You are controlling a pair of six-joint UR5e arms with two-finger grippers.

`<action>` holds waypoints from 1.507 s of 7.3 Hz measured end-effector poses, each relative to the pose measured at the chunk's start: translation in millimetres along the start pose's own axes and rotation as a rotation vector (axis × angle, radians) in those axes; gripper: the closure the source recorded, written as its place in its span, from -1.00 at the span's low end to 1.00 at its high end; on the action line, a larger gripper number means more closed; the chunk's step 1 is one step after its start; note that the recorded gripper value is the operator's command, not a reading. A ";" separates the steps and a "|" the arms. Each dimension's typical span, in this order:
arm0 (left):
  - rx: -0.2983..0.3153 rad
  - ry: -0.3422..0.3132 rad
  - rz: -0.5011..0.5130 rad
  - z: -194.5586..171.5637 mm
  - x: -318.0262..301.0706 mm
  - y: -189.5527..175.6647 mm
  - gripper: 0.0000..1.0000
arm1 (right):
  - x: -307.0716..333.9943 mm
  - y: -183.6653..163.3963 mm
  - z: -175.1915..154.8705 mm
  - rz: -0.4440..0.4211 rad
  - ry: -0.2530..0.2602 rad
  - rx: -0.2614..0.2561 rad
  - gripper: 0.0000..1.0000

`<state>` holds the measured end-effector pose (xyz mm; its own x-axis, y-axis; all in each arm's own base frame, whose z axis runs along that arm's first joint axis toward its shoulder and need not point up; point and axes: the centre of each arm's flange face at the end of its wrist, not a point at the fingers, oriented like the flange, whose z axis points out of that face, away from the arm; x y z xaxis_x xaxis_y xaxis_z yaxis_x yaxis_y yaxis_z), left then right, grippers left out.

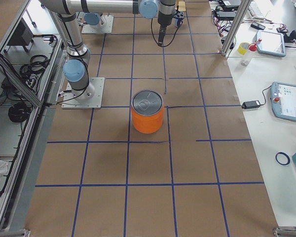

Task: Flip cup
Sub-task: 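Open the left gripper and raise it away from the cup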

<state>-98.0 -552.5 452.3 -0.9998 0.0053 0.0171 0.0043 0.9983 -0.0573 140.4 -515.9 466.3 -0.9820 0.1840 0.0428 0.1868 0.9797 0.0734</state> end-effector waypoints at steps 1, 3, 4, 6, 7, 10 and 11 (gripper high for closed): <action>-0.014 0.019 0.005 -21.3 4.5 20.1 -1.00 | 0.0 0.1 0.0 -0.001 0.000 0.000 -1.00; -0.050 0.046 0.025 -33.2 22.2 43.4 -1.00 | -0.1 0.0 0.3 -0.005 0.001 -0.001 -1.00; -0.069 0.049 0.039 -27.3 32.2 46.9 -1.00 | -0.5 0.1 0.4 -0.007 0.001 -0.001 -1.00; -0.062 0.041 0.045 -24.5 38.3 48.3 -1.00 | -2.2 0.8 0.3 -0.014 0.001 0.000 -1.00; -0.041 0.017 0.043 -25.7 36.6 46.8 -1.00 | -2.6 1.0 0.3 -0.015 0.001 0.000 -1.00; -0.015 -0.054 0.005 -28.5 30.6 45.0 -1.00 | -3.0 0.6 0.6 -0.016 0.001 0.001 -1.00; -0.007 -0.055 -0.011 -27.8 30.9 43.0 -1.00 | -3.1 0.1 0.3 -0.036 0.001 0.005 -1.00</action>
<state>-128.2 -507.8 478.1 -0.9993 -0.0088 -0.0369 -0.0070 0.9987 -0.0500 143.4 -516.3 465.9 -0.9880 0.1489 0.0414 0.1515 0.9860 0.0698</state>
